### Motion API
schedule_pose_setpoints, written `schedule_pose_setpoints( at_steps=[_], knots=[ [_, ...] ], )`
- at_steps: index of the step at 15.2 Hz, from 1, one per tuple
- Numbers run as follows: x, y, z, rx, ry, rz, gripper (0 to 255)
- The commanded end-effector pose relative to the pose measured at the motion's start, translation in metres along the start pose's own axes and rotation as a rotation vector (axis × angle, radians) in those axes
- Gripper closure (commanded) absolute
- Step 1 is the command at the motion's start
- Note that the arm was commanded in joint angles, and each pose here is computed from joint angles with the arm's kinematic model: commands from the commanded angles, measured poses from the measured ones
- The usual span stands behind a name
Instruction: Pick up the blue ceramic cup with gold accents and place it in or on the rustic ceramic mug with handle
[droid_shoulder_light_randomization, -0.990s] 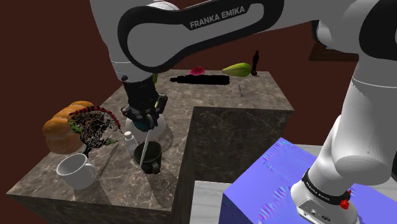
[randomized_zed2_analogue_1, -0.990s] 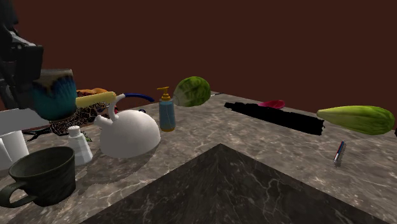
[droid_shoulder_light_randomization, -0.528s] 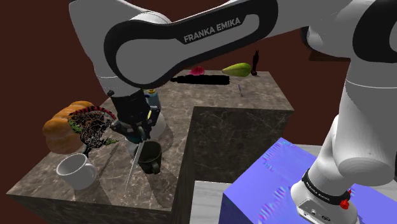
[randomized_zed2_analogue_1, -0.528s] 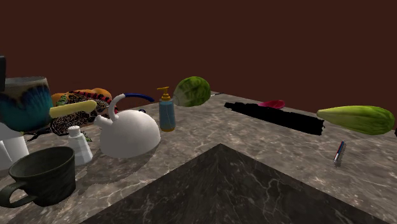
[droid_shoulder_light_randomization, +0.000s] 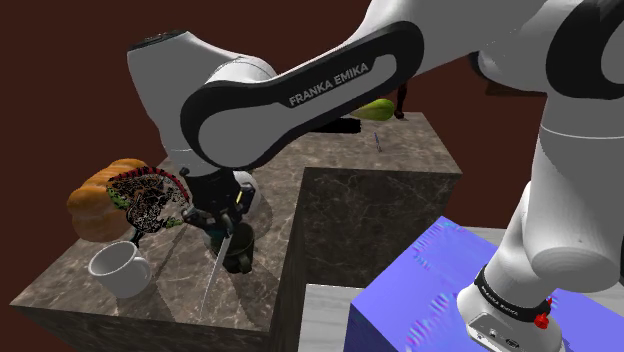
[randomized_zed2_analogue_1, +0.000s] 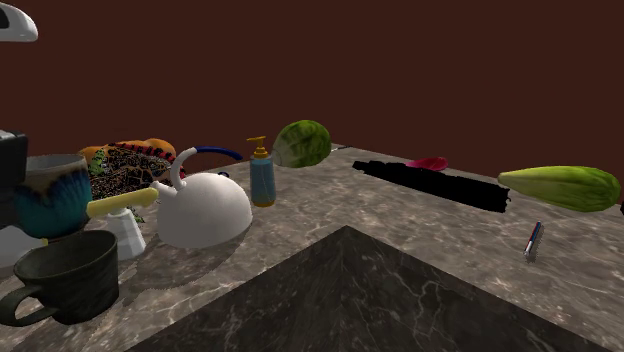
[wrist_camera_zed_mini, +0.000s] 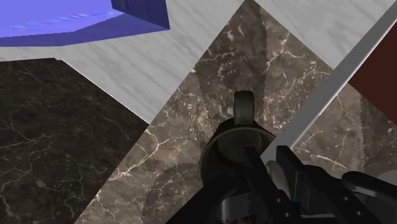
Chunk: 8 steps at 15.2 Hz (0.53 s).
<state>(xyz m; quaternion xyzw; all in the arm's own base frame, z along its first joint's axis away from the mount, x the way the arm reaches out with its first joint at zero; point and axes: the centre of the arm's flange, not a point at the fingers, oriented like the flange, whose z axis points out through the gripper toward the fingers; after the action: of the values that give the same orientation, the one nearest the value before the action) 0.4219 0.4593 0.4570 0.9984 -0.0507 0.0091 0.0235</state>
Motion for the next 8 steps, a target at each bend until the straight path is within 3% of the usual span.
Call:
schedule_pose_setpoints(
  at_steps=[1, 8],
  knots=[
    [-0.0012, -0.0007, 0.0106, 0.001, 0.001, 0.000, 255],
    [-0.0014, -0.0011, 0.0194, 0.001, 0.001, 0.000, 255]
  ],
)
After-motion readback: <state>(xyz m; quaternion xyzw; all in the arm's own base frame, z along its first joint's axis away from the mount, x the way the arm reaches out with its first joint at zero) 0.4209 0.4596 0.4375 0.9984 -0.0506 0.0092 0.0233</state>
